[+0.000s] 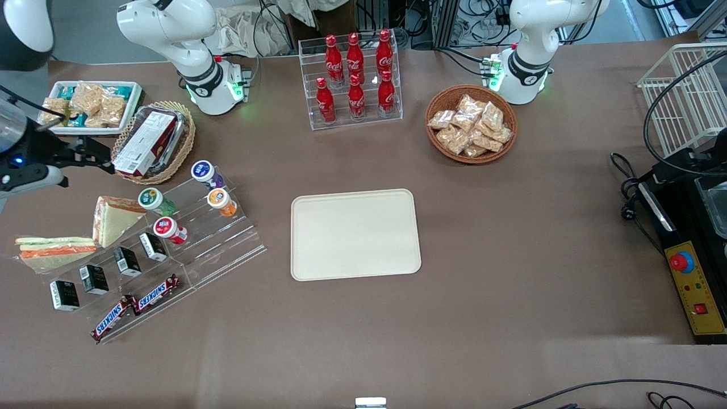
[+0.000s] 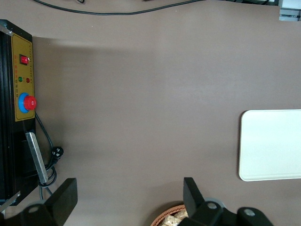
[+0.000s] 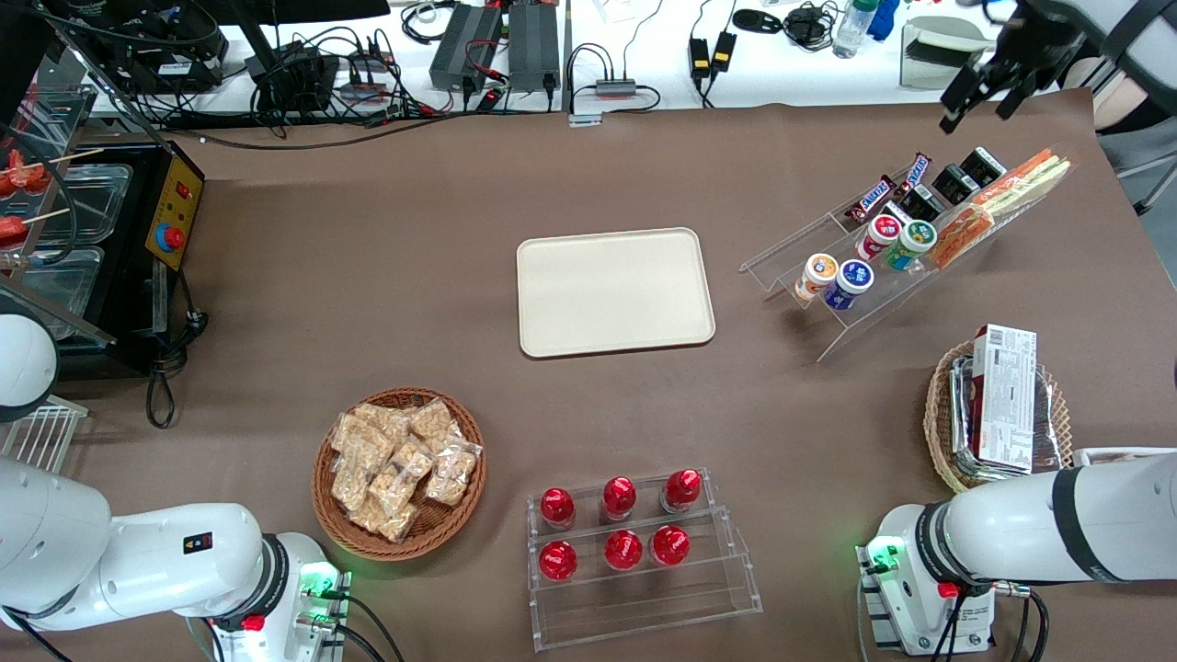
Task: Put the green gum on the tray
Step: 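Move the right gripper over the green gum bottle on the rack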
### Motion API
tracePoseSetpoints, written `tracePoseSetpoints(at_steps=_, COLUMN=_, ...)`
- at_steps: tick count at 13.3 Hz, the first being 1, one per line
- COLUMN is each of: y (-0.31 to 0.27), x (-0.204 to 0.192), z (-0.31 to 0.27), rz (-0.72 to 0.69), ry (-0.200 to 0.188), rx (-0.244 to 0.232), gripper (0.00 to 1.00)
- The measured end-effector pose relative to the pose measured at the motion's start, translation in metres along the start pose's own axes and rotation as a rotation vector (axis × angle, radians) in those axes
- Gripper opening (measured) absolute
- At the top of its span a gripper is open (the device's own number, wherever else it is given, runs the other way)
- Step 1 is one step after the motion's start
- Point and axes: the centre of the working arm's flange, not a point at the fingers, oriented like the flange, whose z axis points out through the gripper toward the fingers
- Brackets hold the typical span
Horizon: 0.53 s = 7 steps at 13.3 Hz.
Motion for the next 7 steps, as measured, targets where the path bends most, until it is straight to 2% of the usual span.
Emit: tracePoseSetpoints(at_steps=7, y=-0.002, x=-0.022, z=0.108, rz=-0.001, ry=0.031, rx=-0.01, gripper=1.0)
